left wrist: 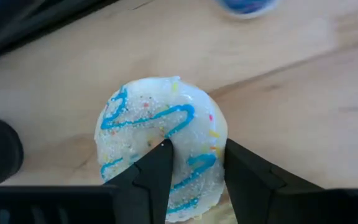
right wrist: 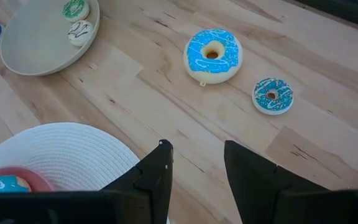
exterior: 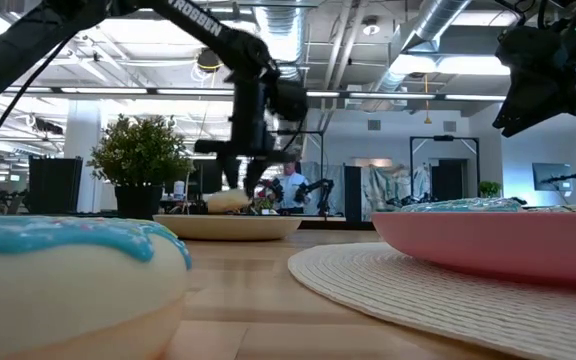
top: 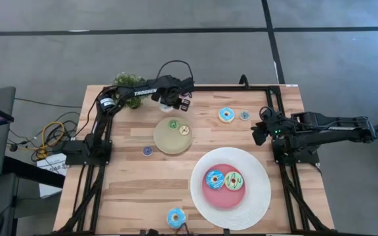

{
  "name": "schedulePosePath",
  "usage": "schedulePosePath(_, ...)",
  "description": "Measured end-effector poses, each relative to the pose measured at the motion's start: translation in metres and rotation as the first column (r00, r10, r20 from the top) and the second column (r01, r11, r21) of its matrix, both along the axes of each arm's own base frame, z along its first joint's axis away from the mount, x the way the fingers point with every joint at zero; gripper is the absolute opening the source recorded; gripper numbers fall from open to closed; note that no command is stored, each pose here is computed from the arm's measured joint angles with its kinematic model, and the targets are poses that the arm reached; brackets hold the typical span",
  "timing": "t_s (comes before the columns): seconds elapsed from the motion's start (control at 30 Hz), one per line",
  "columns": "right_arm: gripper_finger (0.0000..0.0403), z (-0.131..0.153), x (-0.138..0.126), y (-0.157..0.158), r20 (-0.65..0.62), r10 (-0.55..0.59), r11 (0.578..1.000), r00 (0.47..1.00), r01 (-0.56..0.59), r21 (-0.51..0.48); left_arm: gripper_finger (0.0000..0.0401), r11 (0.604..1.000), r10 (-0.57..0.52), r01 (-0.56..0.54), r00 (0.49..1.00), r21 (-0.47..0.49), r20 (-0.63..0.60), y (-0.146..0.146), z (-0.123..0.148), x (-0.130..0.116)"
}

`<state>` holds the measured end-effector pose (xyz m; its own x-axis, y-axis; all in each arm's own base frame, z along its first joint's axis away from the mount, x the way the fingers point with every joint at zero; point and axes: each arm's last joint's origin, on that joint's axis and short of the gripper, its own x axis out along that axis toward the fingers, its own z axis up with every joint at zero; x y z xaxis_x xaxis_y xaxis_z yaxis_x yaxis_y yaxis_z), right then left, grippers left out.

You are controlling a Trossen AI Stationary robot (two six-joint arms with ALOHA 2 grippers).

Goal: Pick & Place donuts
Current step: Put the large white donut on the pink plate

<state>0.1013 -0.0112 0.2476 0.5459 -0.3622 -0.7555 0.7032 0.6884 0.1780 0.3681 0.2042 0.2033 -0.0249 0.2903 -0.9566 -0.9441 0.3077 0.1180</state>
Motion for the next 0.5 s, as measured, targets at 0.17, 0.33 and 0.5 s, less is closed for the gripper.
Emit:
schedulePosePath(0.17,0.0133,0.000,0.000,0.000,-0.007,0.006,1.000,1.000,-0.006,-0.004,0.0127,0.991,-0.137,0.136,0.989,0.017,0.058,-0.031,0.022,0.024)
schedulePosePath(0.33,0.0134,0.000,-0.001,0.000,-0.021,0.029,0.999,0.999,-0.029,-0.020,0.0127,0.956,-0.291,0.287,0.949,0.051,0.119,-0.081,0.045,0.050)
schedulePosePath(0.5,0.0133,0.000,-0.001,0.000,-0.036,0.058,0.997,0.998,-0.059,-0.041,0.0127,0.892,-0.451,0.440,0.878,0.103,0.159,-0.134,0.065,0.067)
